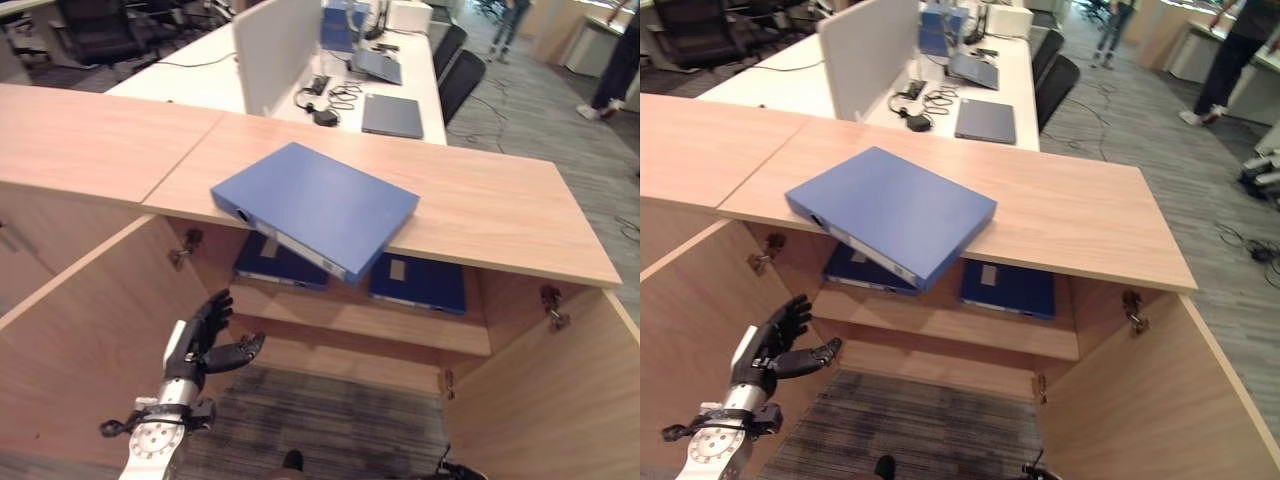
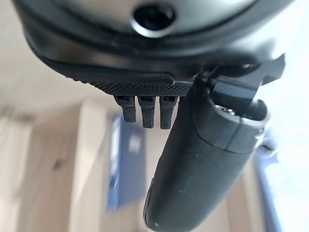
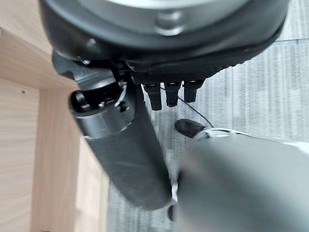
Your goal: Put the empty folder in the office cabinet
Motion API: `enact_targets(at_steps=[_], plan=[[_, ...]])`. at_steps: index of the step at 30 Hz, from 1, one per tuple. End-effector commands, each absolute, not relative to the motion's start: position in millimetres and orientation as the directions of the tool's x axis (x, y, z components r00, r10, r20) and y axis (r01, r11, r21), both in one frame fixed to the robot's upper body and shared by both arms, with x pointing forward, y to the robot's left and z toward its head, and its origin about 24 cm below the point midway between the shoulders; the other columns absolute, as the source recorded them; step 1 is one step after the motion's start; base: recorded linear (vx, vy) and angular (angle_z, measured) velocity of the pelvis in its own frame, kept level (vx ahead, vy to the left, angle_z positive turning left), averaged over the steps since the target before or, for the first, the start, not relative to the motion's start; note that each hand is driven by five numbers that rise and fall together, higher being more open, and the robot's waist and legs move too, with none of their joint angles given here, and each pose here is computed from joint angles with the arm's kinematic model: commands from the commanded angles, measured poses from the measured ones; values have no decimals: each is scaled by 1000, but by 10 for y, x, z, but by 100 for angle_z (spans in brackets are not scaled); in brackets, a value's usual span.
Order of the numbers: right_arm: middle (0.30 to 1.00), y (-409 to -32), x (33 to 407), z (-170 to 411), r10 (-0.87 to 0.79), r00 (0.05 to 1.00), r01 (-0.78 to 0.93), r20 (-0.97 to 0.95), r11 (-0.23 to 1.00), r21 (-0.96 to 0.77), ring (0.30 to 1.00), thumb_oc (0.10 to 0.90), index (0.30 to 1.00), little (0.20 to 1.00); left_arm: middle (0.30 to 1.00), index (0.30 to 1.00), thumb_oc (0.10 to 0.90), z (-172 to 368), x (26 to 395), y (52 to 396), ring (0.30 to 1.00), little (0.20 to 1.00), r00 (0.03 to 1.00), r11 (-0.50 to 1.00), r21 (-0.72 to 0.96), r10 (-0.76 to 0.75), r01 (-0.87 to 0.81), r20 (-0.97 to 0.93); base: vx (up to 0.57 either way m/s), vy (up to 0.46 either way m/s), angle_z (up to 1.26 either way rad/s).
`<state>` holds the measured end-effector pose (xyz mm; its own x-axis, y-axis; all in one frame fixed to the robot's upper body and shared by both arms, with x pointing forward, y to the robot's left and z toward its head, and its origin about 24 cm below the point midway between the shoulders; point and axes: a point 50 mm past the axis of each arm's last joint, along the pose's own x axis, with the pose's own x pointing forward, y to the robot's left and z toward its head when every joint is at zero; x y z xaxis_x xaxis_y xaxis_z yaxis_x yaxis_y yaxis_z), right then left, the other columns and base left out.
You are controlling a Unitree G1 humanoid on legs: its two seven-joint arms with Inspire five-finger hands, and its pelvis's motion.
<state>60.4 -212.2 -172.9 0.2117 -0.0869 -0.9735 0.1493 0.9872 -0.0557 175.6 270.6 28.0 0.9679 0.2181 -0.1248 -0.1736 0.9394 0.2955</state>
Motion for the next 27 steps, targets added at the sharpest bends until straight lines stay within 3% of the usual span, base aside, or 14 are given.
enact_targets(at_steps=[1,9,12,18,27], plan=[[900,-2035,849,-1706,-89,271,124,-959,991,-58,900,800,900,900,900,900,800,1166,1935,2656,900,900,911,830,451,151,-327,384,7,-24,23],[900,-1946,870,-1713,-100,289,61,-952,994,-86,900,800,900,900,900,900,800,1484,1970,2540,900,900,788,712,497,127,-496,603,4,-12,7],[900,-1945,882,-1709,-112,298,59,-948,993,-98,900,800,900,900,900,900,800,1588,1976,2457,900,900,757,671,540,49,-508,652,0,0,0],[900,-1925,848,-1717,-113,297,12,-948,993,-115,900,800,900,900,900,900,800,1702,1991,2271,900,900,741,574,681,-181,-454,647,0,0,0],[900,-1945,923,-1695,-112,332,-25,-936,992,-127,900,800,900,900,900,900,800,1721,2015,2087,900,900,728,470,807,-401,-358,557,3,6,-4]])
